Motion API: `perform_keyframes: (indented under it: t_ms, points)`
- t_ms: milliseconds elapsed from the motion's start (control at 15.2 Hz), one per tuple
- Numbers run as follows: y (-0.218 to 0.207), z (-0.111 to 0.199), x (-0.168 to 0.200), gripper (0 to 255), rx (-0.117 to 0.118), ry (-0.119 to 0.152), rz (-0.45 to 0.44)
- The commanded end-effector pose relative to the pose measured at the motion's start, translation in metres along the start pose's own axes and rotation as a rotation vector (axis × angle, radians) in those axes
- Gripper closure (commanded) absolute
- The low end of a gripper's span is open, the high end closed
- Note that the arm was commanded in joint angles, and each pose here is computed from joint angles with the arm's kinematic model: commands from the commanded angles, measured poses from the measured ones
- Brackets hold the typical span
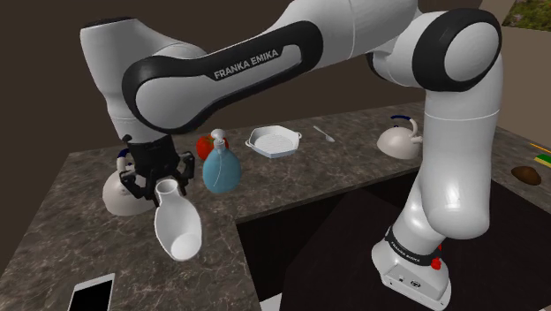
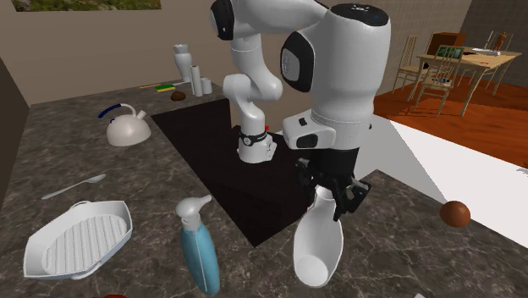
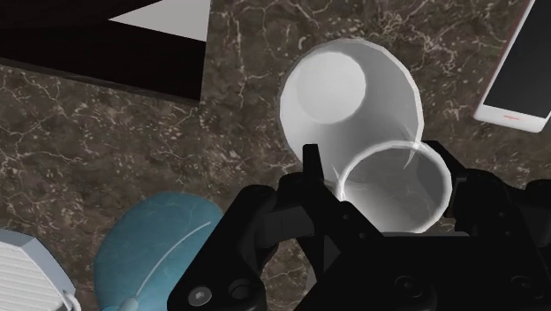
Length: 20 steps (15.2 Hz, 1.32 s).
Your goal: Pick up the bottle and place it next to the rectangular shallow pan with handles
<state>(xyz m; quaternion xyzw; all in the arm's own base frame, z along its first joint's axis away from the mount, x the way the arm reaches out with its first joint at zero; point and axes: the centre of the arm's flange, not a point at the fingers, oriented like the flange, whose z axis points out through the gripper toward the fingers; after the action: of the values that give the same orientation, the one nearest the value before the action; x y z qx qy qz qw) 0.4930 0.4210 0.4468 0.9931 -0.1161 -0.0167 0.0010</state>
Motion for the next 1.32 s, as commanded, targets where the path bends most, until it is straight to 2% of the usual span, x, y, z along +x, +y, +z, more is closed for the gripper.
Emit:
perform_keyframes:
  t_ms: [0, 990, 1254]
  points:
    - [0.0, -0.011, -0.001, 255, 0.0, 0.0, 0.0]
    - [0.001, -0.086, -0.003, 255, 0.0, 0.0, 0.0]
    - [0.051, -0.103, -0.003, 255, 0.0, 0.0, 0.0]
